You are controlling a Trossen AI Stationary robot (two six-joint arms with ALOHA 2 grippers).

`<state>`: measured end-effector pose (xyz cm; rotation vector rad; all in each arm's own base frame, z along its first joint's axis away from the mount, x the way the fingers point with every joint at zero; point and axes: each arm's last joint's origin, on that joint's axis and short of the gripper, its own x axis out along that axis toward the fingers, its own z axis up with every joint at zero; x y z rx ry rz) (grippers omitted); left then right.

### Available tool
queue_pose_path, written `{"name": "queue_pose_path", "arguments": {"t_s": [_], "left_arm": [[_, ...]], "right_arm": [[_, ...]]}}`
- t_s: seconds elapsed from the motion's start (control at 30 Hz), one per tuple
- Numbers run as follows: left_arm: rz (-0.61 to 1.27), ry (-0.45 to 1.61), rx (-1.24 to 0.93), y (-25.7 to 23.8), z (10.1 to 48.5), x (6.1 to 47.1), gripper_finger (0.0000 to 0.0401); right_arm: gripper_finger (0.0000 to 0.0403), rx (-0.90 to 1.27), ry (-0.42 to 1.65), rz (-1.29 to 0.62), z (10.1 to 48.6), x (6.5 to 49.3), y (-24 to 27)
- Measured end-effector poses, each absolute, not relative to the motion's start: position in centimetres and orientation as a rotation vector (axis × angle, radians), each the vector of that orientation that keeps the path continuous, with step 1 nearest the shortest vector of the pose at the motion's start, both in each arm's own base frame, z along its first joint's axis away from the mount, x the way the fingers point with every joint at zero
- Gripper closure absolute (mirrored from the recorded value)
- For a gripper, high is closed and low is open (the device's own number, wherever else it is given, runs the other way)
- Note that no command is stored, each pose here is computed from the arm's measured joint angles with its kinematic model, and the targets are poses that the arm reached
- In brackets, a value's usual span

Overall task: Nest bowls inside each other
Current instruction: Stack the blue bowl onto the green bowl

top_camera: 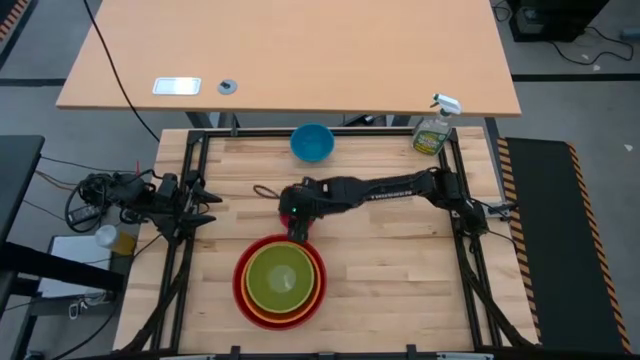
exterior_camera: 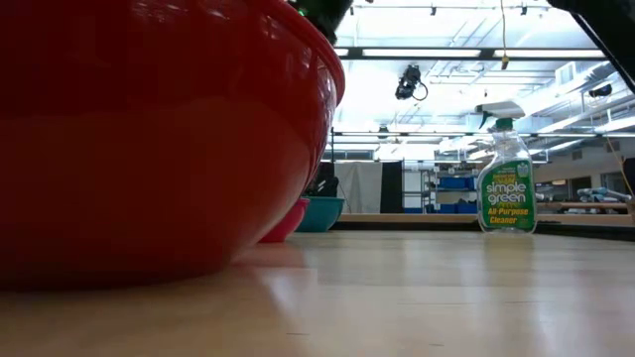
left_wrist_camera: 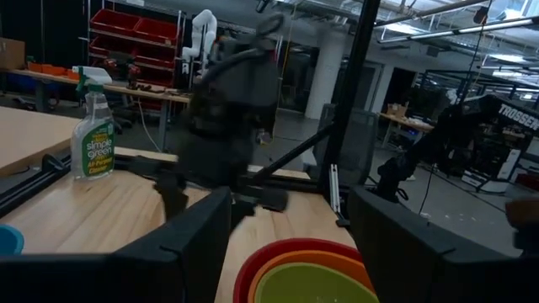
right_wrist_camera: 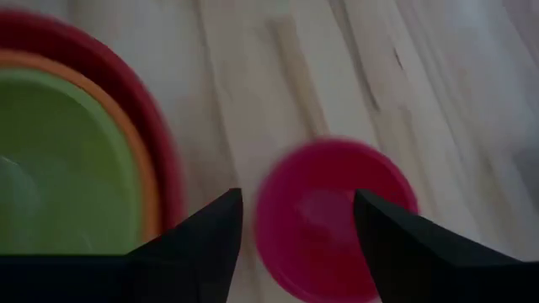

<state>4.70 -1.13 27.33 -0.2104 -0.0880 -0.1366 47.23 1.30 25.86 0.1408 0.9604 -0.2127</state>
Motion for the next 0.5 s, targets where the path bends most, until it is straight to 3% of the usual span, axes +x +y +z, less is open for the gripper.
{"name": "queue_pose_path", "arguments": {"t_s": [0.33, 0.5], "left_arm": [[-0.136, -0.079, -0.212, -1.1, 27.2, 4.7, 0.0158], [-0.134, -0.053, -0.213, -1.1, 27.0, 4.7, 0.0158]], "right_arm": [[0.0172, 0.128, 1.018, -0.335, 25.6, 46.3, -5.6], [0.0173, 0.000, 1.036, -0.487, 25.7, 45.6, -9.5]]}}
